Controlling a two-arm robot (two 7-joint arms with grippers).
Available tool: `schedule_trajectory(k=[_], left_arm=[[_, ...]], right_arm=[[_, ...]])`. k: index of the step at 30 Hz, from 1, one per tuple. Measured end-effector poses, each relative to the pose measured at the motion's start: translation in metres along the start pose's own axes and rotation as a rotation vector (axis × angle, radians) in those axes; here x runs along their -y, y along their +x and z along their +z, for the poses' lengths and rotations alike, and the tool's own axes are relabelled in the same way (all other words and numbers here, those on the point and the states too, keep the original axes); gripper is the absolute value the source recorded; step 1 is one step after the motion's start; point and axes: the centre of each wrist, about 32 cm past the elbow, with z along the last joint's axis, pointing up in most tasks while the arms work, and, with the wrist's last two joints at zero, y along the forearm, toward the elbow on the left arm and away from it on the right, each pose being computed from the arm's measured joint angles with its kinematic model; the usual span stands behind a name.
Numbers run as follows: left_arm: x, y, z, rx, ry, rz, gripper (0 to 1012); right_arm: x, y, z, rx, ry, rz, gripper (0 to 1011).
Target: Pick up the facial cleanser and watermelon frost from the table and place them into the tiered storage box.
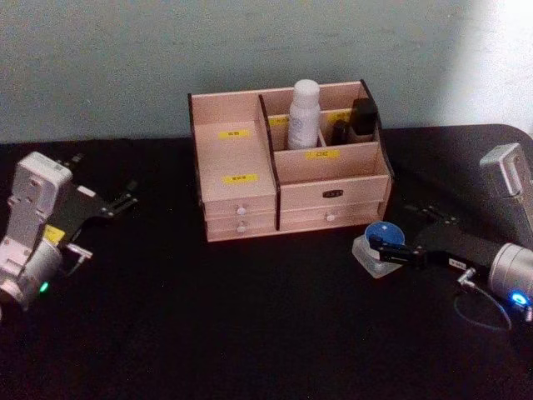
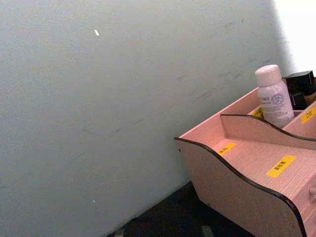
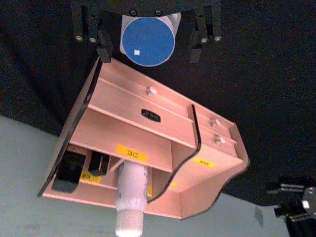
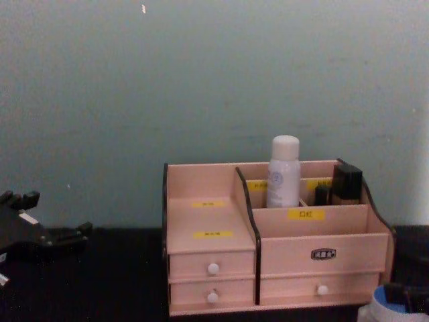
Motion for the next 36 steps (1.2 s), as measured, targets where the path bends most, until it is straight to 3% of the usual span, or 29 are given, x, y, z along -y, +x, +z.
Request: schedule_trajectory(k=[19,36], left_arm=[[0.0000,0.0000,0.0000,0.000,0.000,0.000,1001],[0.0000,0.0000,0.0000,0.000,0.000,0.000,1001]], right_arm=[[-0.016,0.000,-0.007,-0.045,-0.044,-0.015,1000],[-0.018,-0.001,-0.010,-0.054,-0.064,-0.018,1000]])
